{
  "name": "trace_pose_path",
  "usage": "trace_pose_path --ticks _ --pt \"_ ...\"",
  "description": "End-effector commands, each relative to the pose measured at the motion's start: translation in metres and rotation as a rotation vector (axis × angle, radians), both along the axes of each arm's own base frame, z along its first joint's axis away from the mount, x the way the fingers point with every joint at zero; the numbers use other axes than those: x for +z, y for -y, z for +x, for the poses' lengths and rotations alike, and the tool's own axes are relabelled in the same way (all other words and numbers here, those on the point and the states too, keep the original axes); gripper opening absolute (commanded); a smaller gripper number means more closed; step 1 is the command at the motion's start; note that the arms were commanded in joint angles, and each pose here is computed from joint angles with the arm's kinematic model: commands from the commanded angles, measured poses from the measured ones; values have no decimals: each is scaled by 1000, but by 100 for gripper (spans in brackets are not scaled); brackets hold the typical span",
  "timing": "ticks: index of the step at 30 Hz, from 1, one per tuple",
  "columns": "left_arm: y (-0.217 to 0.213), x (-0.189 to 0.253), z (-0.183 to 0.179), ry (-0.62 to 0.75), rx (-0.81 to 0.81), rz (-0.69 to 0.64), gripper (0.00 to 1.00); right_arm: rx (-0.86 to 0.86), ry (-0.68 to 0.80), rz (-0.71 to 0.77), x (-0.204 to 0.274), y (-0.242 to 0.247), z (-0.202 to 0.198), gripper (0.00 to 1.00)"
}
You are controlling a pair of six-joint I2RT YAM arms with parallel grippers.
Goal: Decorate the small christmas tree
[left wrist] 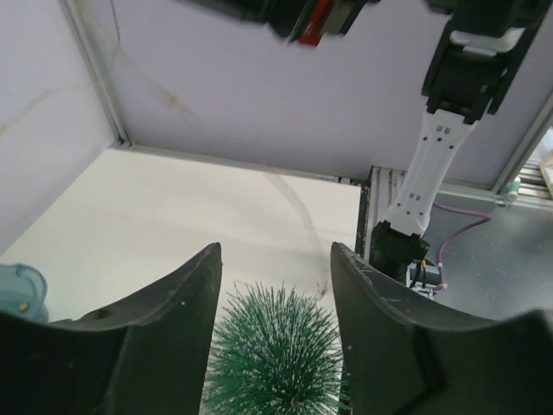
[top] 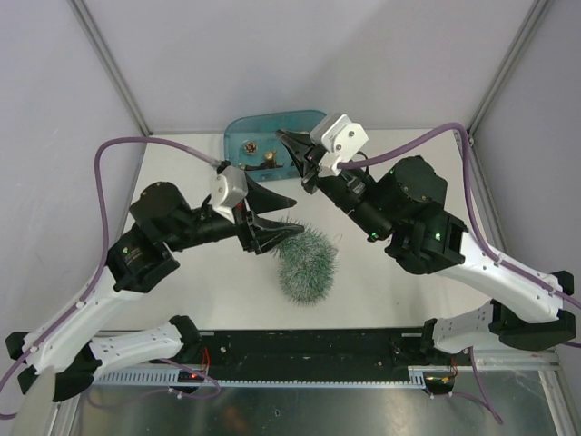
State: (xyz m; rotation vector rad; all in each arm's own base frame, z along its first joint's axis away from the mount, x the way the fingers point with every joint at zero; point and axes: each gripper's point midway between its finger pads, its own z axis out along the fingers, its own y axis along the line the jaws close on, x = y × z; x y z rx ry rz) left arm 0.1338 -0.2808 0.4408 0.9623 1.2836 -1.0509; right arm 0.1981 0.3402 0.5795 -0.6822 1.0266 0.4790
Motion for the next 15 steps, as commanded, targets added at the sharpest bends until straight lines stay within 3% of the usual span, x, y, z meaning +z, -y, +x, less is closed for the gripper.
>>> trace_pose_path --ticks 1,10,15 --pt "-8 49 -24 115 -92 -105 51 -2 1 26 4 4 -4 0" --pt "-18 57 -49 170 -183 -126 18 -12 -9 23 2 7 -7 0" --pt "-27 52 -65 174 -236 -123 8 -13 5 27 8 10 -13 0"
